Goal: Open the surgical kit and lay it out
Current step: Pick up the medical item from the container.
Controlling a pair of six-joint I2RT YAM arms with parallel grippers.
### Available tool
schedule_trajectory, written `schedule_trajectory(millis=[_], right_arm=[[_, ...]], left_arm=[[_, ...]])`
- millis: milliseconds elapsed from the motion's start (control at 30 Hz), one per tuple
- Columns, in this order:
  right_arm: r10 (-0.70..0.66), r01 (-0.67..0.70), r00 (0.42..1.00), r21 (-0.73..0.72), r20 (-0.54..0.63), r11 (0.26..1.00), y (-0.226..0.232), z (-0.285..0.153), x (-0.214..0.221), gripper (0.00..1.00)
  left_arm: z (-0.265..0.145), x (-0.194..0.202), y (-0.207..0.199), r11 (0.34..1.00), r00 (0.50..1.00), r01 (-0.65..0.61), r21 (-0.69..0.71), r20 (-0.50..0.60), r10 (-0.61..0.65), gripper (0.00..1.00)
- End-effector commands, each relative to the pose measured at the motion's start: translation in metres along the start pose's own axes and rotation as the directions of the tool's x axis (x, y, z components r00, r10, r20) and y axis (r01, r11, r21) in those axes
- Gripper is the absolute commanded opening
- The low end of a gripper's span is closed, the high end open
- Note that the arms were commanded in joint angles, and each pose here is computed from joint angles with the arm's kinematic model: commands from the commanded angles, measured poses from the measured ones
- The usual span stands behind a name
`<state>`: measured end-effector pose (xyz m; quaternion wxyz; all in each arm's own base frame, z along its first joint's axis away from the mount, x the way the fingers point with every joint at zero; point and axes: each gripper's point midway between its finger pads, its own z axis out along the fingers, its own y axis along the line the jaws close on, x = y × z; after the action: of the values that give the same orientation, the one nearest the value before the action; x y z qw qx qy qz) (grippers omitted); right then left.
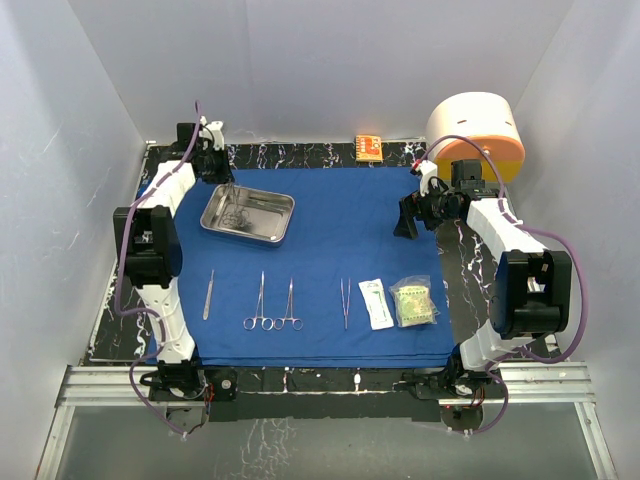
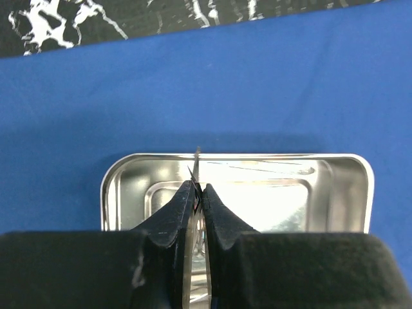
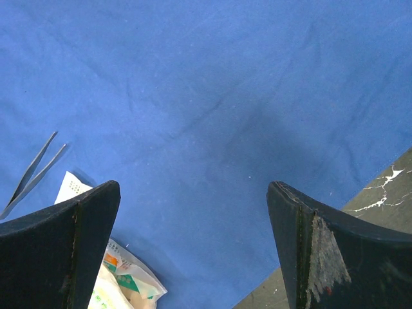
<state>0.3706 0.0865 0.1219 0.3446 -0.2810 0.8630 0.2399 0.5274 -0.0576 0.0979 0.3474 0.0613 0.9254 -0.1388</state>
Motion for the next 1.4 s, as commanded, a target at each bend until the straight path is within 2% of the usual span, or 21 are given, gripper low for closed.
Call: schedule_trajectory(millis=[0, 300, 800, 1100, 1200, 1267, 1367], right_arm=[[-0.061, 0.061, 0.996, 0.01, 0.071, 0.998, -0.001, -0.009, -0.029, 0.98], [-0.064, 0.063, 0.995, 0.012, 0.072, 0.998, -0.001, -0.011, -0.028, 0.98], [-0.057, 0.056, 0.997, 0.014, 0.06, 0.998, -0.003, -0.007, -0.024, 0.98], [-0.044, 0.044, 0.998, -0.006, 0.051, 0.999, -0.004, -0.002, -0.023, 0.98], [-0.044, 0.044, 0.998, -0.008, 0.052, 0.999, -0.003, -0.003, -0.023, 0.98], [-0.047, 0.048, 0.997, -0.019, 0.067, 0.999, 0.001, -0.005, -0.025, 0.98], [-0.037, 0.04, 0.996, -0.031, 0.085, 0.999, 0.005, -0.005, -0.03, 0.98]], left_arm=[[-0.042, -0.034, -0.035, 0.994, 0.992, -0.058, 0.092, 0.114, 0.047, 0.0], [-0.034, -0.013, -0.035, 0.996, 0.998, -0.05, 0.074, 0.05, 0.047, 0.0], [-0.001, 0.012, -0.063, 0.986, 0.998, -0.055, 0.16, -0.031, 0.061, 0.0], [-0.019, -0.002, -0.062, 0.985, 0.994, -0.112, 0.131, 0.024, 0.109, 0.0], [-0.028, -0.003, -0.073, 0.976, 0.993, -0.118, 0.182, 0.042, 0.112, 0.0], [-0.042, -0.006, -0.097, 0.947, 0.992, -0.121, 0.298, 0.076, 0.103, 0.0], [-0.056, -0.012, -0.113, 0.917, 0.991, -0.106, 0.385, 0.111, 0.068, 0.0]])
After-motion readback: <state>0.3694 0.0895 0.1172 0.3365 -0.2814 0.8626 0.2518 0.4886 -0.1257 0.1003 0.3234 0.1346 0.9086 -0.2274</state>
